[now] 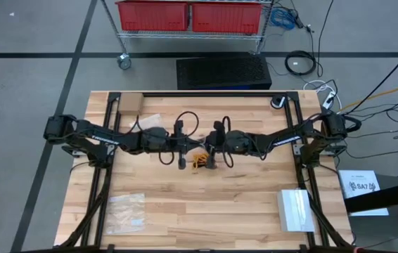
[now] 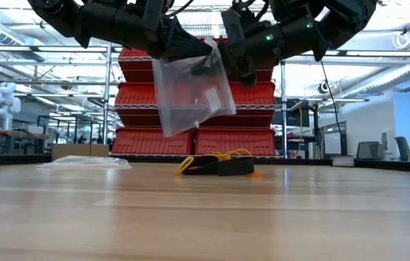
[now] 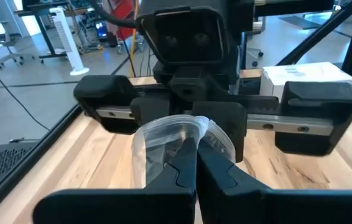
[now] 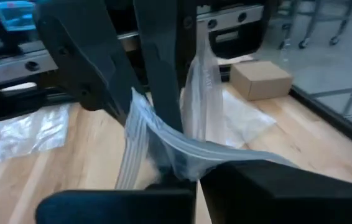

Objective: Sort rubber bands
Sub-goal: Open the transparent zip bag, then put the yellow rubber band into the transparent zip bag

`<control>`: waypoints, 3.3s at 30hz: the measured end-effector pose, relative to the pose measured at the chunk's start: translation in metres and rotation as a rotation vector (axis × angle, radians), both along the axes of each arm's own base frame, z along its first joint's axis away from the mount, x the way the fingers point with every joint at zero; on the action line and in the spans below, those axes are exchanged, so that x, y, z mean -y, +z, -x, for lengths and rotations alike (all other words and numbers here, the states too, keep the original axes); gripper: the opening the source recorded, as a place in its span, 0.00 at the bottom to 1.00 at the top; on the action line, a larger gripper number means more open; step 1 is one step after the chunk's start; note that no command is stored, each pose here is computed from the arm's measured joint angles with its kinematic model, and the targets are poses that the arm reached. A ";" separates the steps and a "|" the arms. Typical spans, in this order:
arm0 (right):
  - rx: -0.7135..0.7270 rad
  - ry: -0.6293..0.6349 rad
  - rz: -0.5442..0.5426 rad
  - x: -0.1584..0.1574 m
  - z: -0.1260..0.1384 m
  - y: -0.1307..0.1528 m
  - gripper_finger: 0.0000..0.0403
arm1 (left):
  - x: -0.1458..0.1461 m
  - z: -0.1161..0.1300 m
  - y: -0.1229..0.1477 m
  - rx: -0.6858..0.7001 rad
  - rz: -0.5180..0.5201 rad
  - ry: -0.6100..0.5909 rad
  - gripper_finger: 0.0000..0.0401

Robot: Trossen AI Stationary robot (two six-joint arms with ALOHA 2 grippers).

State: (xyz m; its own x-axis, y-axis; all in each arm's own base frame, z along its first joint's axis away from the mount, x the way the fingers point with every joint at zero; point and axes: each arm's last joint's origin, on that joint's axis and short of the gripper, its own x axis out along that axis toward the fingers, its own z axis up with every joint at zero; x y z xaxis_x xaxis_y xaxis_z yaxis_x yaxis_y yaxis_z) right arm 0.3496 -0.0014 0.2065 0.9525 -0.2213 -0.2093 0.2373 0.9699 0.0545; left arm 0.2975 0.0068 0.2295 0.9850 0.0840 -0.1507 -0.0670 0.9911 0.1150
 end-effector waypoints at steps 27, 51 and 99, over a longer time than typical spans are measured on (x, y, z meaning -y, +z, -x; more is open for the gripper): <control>-0.172 0.008 -0.065 -0.007 0.046 0.006 0.10 | -0.004 0.002 -0.007 -0.082 -0.070 0.196 0.00; -0.507 -0.066 -0.236 -0.033 0.043 -0.048 0.29 | -0.035 0.016 0.000 -0.137 -0.094 0.306 0.00; -0.680 -0.059 -0.276 -0.030 0.024 -0.049 0.32 | -0.035 0.016 0.000 -0.141 -0.094 0.305 0.00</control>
State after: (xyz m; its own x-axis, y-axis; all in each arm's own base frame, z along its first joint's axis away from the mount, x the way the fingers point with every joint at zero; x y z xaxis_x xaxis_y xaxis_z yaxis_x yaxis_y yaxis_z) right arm 0.3257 0.0289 0.1576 0.5805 -0.1219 -0.8051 0.3565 0.9270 0.1167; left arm 0.2814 0.0418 0.2292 0.8824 0.3912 -0.2613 -0.3354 0.9126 0.2337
